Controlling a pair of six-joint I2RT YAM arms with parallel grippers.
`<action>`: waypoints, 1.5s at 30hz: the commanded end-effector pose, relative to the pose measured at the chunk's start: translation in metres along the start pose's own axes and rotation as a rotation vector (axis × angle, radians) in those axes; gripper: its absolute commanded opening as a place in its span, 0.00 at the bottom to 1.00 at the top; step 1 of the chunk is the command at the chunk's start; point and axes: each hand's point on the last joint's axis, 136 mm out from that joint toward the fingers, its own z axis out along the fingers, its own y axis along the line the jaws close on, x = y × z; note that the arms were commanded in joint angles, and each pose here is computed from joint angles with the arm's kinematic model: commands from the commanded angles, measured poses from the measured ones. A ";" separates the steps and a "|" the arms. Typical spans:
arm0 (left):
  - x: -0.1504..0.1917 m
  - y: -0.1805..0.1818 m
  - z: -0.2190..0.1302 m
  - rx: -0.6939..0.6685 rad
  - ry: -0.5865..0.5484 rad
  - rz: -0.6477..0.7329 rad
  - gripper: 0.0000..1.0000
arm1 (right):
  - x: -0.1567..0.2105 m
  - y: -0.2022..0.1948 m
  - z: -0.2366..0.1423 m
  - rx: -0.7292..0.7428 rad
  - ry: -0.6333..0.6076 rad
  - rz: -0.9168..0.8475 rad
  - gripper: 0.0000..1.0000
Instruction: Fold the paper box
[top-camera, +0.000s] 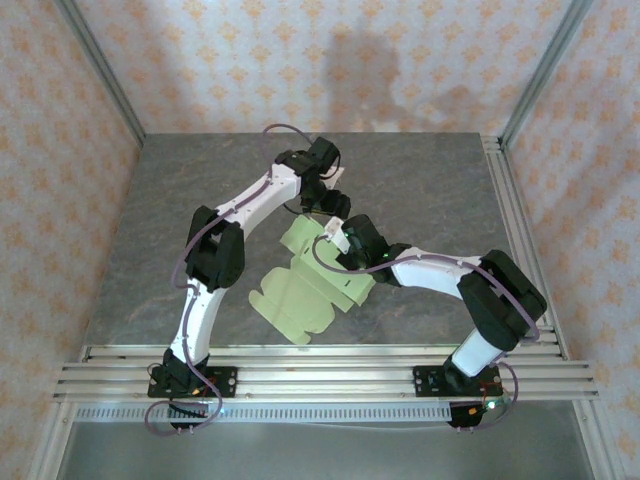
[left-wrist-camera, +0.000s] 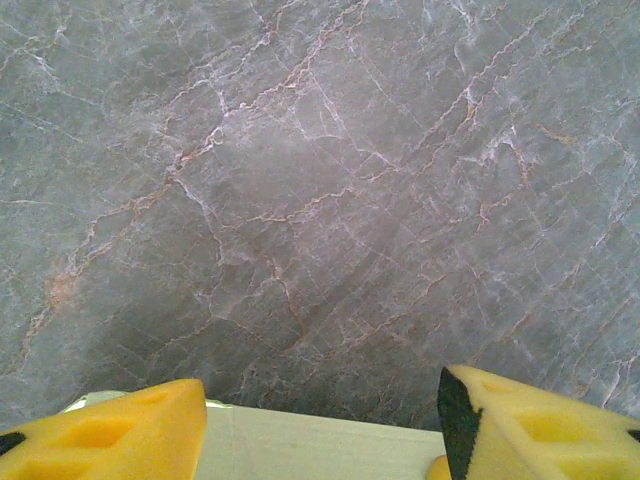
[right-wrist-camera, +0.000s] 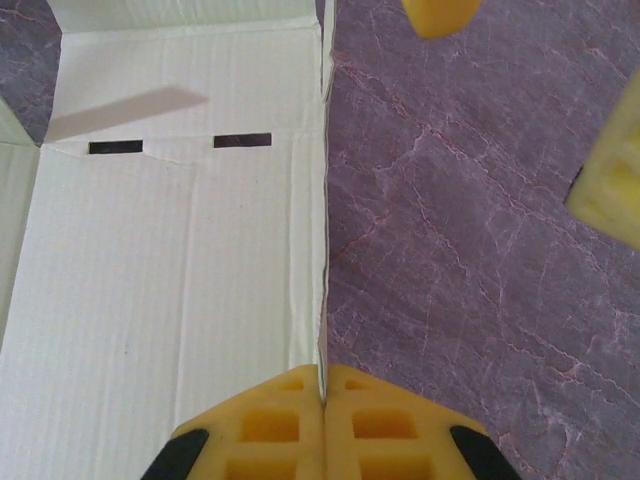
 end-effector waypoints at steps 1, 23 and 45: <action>0.009 0.006 -0.021 -0.077 -0.010 -0.010 0.63 | -0.011 -0.028 -0.005 0.090 -0.052 0.092 0.00; -0.033 0.012 -0.032 -0.099 -0.150 -0.108 0.47 | -0.009 -0.017 -0.004 0.031 -0.050 0.083 0.00; 0.008 0.024 -0.003 -0.136 0.014 -0.203 0.43 | -0.006 -0.024 -0.001 0.071 -0.033 0.091 0.00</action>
